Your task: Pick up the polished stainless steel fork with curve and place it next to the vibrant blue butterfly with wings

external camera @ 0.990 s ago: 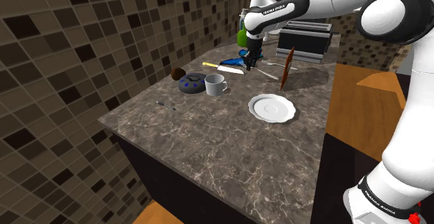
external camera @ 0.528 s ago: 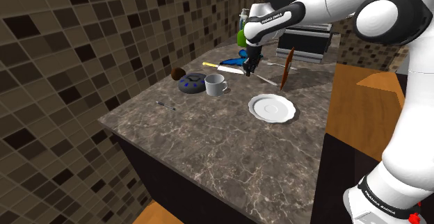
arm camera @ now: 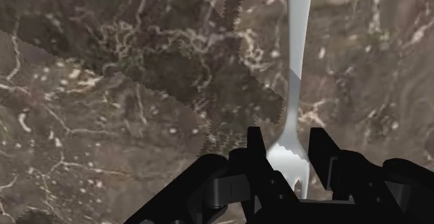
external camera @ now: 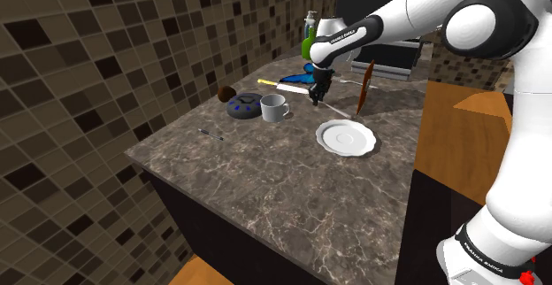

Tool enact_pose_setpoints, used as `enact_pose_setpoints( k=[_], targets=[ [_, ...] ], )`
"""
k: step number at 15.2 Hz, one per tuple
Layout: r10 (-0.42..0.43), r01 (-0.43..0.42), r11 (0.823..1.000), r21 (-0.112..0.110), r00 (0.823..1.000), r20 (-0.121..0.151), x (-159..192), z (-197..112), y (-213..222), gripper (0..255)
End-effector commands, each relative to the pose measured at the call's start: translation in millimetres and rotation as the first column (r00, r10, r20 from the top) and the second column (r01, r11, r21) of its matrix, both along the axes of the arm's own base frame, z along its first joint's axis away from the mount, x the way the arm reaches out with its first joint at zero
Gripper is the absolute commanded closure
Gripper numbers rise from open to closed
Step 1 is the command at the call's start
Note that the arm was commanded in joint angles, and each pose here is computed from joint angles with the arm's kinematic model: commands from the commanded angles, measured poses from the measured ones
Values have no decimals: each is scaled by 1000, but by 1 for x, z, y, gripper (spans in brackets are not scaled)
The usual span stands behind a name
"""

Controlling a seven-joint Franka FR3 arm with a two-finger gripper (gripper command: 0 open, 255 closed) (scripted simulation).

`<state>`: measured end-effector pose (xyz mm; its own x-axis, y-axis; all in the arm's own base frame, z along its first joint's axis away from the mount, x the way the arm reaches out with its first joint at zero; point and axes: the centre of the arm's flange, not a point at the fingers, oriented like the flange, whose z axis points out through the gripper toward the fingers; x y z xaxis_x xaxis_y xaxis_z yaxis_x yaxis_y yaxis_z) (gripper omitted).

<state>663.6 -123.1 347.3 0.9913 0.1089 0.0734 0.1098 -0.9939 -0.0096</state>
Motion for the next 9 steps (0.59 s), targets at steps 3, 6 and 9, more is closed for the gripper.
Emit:
enact_pose_setpoints(
  k=[3, 6, 9],
  targets=[
    [0, 0, 1000, 0, 1000, 1, 1, -6, 0, 255],
    [0, 0, 1000, 0, 1000, 1, 1, -6, 0, 255],
    [0, 0, 1000, 0, 1000, 0, 1, -6, 0, 0]
  ],
)
